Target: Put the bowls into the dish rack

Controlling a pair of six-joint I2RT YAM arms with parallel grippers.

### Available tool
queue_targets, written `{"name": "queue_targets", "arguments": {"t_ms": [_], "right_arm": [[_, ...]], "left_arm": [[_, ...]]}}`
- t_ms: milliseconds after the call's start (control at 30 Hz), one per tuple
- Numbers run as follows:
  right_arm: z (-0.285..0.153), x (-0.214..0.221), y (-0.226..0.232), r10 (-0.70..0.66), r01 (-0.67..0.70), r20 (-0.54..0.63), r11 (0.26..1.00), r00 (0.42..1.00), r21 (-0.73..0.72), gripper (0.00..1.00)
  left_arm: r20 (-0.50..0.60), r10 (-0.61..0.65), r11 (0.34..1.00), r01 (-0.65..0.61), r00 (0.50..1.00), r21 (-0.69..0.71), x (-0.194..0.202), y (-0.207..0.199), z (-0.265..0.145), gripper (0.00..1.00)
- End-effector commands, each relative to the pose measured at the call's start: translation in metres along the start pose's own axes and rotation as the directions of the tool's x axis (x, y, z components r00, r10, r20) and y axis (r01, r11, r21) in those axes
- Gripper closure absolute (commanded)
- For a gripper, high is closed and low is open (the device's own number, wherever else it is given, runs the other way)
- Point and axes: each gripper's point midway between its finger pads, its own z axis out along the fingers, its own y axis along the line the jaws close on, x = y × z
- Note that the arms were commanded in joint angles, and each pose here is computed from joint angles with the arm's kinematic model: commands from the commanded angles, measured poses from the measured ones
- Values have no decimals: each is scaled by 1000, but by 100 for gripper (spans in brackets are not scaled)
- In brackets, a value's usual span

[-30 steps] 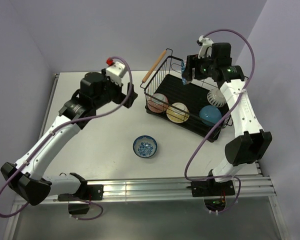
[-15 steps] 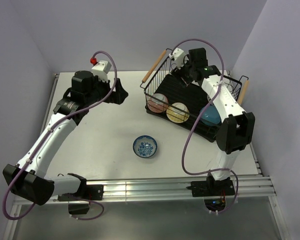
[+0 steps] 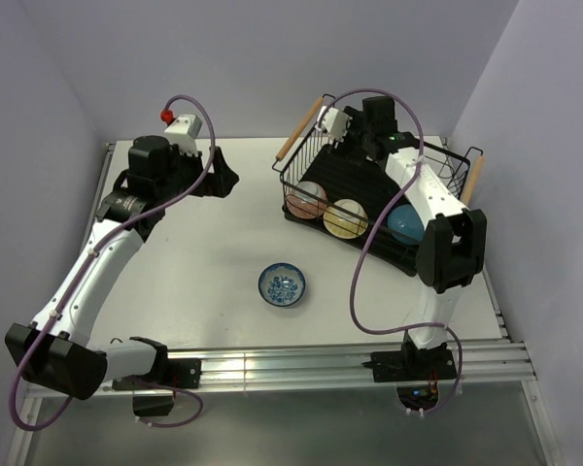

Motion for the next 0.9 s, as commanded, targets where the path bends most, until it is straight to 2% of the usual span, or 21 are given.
{"name": "queue_targets", "arguments": {"t_ms": [0, 467, 867], "right_arm": [[13, -14, -27, -164, 158, 55, 983, 985, 98, 100], [43, 0, -11, -337, 331, 64, 940, 940, 88, 100], [60, 13, 5, -454, 454, 51, 891, 890, 14, 100]], "left_arm": [[51, -17, 1000, 17, 999, 17, -14, -3, -7, 0], [29, -21, 1000, 21, 999, 0, -6, 11, -7, 1], [15, -32, 999, 32, 999, 0, -5, 17, -2, 0]]}}
